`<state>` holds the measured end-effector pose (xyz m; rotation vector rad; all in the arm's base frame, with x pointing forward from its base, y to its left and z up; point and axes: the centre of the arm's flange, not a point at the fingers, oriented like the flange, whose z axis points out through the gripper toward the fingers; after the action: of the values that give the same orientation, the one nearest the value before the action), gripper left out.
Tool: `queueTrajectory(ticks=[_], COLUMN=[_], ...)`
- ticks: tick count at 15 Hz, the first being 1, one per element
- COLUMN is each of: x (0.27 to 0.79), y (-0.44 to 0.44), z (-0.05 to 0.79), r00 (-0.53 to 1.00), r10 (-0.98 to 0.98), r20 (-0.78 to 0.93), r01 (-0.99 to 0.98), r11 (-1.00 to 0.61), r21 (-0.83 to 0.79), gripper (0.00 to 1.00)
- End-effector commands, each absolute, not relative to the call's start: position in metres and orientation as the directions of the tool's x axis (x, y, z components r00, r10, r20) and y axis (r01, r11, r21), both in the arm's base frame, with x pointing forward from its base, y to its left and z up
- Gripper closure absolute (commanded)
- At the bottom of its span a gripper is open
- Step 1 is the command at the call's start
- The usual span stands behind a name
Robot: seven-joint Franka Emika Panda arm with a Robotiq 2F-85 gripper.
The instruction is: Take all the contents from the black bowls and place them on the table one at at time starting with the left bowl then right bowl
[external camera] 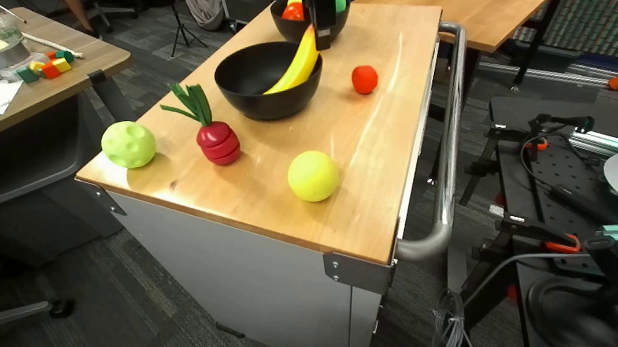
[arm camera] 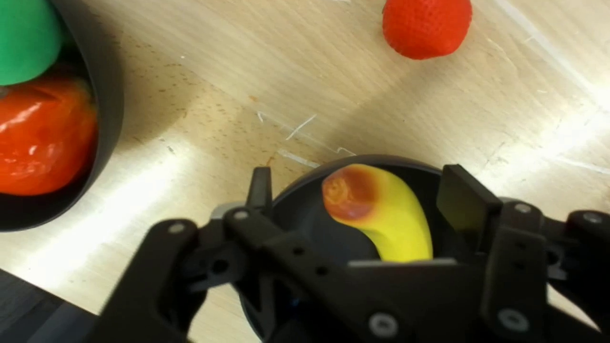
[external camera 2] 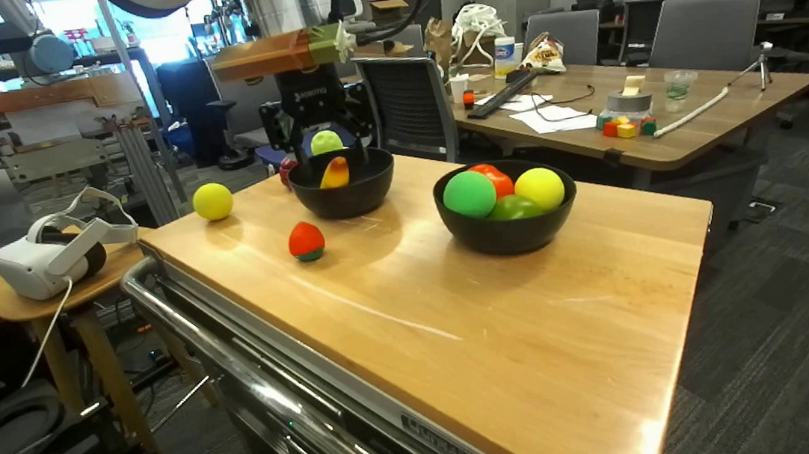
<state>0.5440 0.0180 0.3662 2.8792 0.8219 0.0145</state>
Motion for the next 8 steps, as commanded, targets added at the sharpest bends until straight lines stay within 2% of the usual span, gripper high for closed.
queueTrajectory(ticks=[1, 5, 8], x=[0.5567, 0.5592, 0.5593], y=[0.0124, 0.0095, 0.0131], z=[0.3668, 0.3626, 0.3618], r00=[0.863, 0.868, 0.866], r10=[0.506, 0.496, 0.500], r20=[-0.006, -0.012, -0.012], r01=[0.502, 0.493, 0.497], r11=[-0.854, -0.860, -0.858], r21=[0.136, 0.131, 0.131], gripper=[0.44, 0.59, 0.58])
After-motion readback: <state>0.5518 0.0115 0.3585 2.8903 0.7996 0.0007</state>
